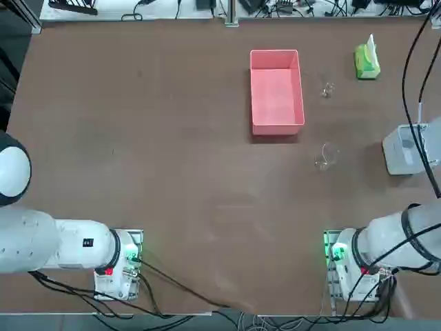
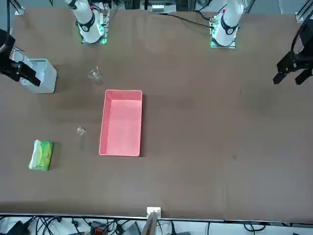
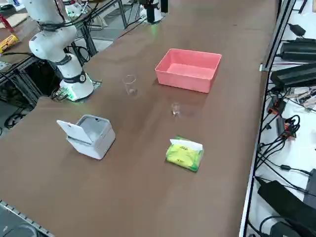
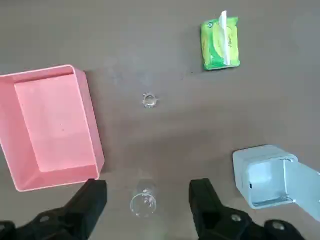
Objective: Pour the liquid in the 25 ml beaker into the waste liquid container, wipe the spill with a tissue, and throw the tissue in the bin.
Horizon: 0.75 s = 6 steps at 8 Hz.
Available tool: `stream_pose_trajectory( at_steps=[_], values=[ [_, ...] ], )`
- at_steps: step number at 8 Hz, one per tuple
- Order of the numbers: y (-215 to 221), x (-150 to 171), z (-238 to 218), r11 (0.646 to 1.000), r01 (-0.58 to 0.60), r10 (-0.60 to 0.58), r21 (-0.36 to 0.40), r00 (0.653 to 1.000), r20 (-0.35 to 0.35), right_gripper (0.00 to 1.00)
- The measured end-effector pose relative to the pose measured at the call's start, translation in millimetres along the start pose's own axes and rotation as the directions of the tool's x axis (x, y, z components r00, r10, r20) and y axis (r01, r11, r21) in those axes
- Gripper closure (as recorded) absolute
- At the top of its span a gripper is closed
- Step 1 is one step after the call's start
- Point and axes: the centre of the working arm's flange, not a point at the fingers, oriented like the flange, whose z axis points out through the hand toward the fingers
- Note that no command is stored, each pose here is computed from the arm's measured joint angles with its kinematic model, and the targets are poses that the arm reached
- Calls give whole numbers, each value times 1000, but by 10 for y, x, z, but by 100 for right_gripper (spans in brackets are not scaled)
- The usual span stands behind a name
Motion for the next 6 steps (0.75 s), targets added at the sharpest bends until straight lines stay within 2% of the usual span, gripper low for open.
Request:
stream_pose_trajectory(
  at_steps=[5,6],
  values=[
    [44,66,103,1000,-8,8,-2,1000,14,0],
    [39,98,186,1000,25,-25,-3,999,31,0]
  ],
)
